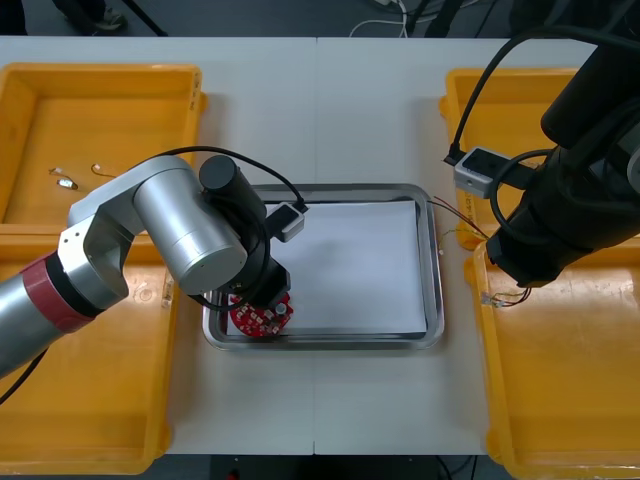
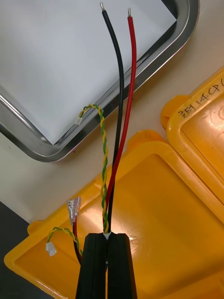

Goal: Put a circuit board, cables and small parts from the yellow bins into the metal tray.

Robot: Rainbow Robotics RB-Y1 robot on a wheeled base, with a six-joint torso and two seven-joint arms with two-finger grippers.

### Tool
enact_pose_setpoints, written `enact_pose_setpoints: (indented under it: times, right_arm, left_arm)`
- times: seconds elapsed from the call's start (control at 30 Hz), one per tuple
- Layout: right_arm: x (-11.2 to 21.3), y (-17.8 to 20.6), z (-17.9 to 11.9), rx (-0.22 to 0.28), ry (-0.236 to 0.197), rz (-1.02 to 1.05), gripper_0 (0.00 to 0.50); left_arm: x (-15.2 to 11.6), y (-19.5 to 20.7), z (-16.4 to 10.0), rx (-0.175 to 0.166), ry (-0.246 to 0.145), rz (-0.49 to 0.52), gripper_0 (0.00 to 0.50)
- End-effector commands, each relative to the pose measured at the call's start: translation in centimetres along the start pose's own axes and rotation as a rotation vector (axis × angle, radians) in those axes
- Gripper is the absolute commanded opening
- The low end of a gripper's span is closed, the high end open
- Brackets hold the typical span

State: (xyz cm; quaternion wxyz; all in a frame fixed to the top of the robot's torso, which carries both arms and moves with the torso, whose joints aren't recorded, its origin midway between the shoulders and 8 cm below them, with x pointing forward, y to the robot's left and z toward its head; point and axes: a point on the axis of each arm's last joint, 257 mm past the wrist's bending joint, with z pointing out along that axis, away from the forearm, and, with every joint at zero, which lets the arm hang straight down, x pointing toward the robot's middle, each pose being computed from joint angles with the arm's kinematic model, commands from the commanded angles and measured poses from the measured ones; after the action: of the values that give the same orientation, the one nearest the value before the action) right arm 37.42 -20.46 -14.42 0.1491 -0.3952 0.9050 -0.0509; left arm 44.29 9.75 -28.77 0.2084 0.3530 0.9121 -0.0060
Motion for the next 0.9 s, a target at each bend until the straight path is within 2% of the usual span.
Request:
enact_pose_setpoints:
  times: [0.03,0.27,0.43,0.57,0.73,0.9]
  right_arm:
    - [-1.2,-0.3,-0.8,0.024,-0.021,-0.046,0.000]
    - [-1.2,-0.3,-0.8,0.024,-0.021,-0.046,0.000]
    - [-1.3,0.0,-0.7,0.016,-0.022,-0.050,0.000]
    - [-1.9,0.7,-0.6,0.002,-0.038,-0.057,0.000]
    - [-3.2,2.3,0.0,-0.046,-0.053,-0.064,0.000]
    - [-5.1,3.7,0.0,-0.095,-0.072,-0.075,0.000]
  left_arm:
    - [-0.8,1.4,-0.8,-0.026,-0.024,-0.042,0.500]
    - [-0.7,1.6,-1.0,-0.026,-0.023,-0.049,0.500]
    - [-1.2,1.8,-1.6,-0.025,-0.039,-0.059,0.500]
    - [-1.6,1.6,-2.3,-0.003,-0.044,-0.077,0.500]
    - [-1.9,1.8,-4.4,-0.013,-0.038,-0.076,0.500]
    - [-2.0,1.9,-7.3,0.000,-0.024,-0.088,0.500]
